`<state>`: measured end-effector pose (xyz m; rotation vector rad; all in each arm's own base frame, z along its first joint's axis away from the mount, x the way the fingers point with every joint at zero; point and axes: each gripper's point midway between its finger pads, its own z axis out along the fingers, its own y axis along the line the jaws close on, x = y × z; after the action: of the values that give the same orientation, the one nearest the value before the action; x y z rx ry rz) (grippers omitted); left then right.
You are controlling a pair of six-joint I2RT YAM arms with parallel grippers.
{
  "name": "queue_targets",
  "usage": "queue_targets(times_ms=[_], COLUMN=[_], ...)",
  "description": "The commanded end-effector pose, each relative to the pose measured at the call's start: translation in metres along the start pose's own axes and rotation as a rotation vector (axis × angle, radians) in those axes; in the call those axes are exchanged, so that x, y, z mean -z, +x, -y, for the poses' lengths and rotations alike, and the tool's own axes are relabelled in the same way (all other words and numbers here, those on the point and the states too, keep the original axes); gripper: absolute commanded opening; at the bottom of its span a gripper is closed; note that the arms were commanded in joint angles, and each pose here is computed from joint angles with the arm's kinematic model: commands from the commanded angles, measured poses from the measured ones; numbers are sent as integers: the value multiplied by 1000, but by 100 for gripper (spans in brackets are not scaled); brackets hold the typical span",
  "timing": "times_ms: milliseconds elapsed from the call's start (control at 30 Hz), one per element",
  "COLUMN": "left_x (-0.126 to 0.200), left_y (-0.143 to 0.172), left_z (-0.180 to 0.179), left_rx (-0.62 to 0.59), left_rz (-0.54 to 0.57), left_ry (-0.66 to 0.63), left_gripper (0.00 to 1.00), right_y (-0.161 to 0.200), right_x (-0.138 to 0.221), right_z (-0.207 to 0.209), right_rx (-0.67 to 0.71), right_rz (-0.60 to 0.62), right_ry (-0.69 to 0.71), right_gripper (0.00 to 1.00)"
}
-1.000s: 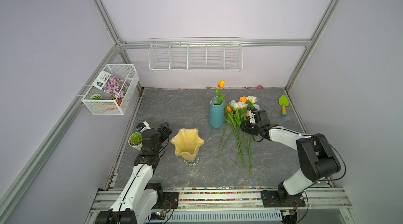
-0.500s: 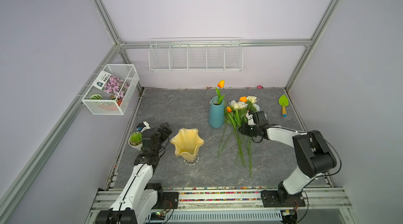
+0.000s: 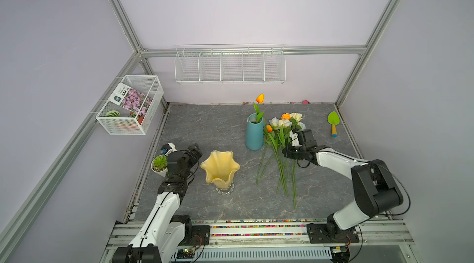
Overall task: Arrange the flowers in different vases according to their variety
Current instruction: Pick up the flower at the center of the board, then insert the flower into the vase.
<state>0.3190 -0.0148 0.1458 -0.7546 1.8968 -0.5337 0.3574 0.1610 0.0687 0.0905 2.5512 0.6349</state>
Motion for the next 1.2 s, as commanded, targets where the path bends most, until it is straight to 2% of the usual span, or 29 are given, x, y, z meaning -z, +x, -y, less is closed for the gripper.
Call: queue_targets(times_ms=[0, 167, 267, 400, 533, 633, 867, 967, 1167], left_x=[0, 0, 0, 0, 1, 0, 3, 3, 2], left_y=[-2, -1, -1, -2, -2, -2, -4, -4, -4], left_z=[2, 1, 2, 2, 2, 3, 4, 4, 4], left_rx=[-13, -14, -14, -16, -14, -13, -18, -19, -19], left_rz=[3, 2, 2, 5, 7, 3, 12, 11, 11], left_ry=[3, 2, 4, 2, 4, 4, 11, 9, 10], left_gripper=[100, 100, 100, 100, 100, 100, 100, 100, 100], right_y=[-4, -25, -52, -94, -132, -153, -189, -199, -204], right_x=[15, 44, 76, 131, 183, 205, 195, 184, 140], right_z=[-3, -46, -88, -145, -194, -230, -295, -307, -303], right_rx=[45, 146, 226, 312, 340, 369, 525, 556, 593], right_rz=[28, 120, 235, 453, 716, 846, 1036, 1091, 1098], right_ry=[40, -48, -96, -161, -295, -371, -426, -415, -340], right_gripper=[0, 0, 0, 0, 0, 0, 0, 0, 0])
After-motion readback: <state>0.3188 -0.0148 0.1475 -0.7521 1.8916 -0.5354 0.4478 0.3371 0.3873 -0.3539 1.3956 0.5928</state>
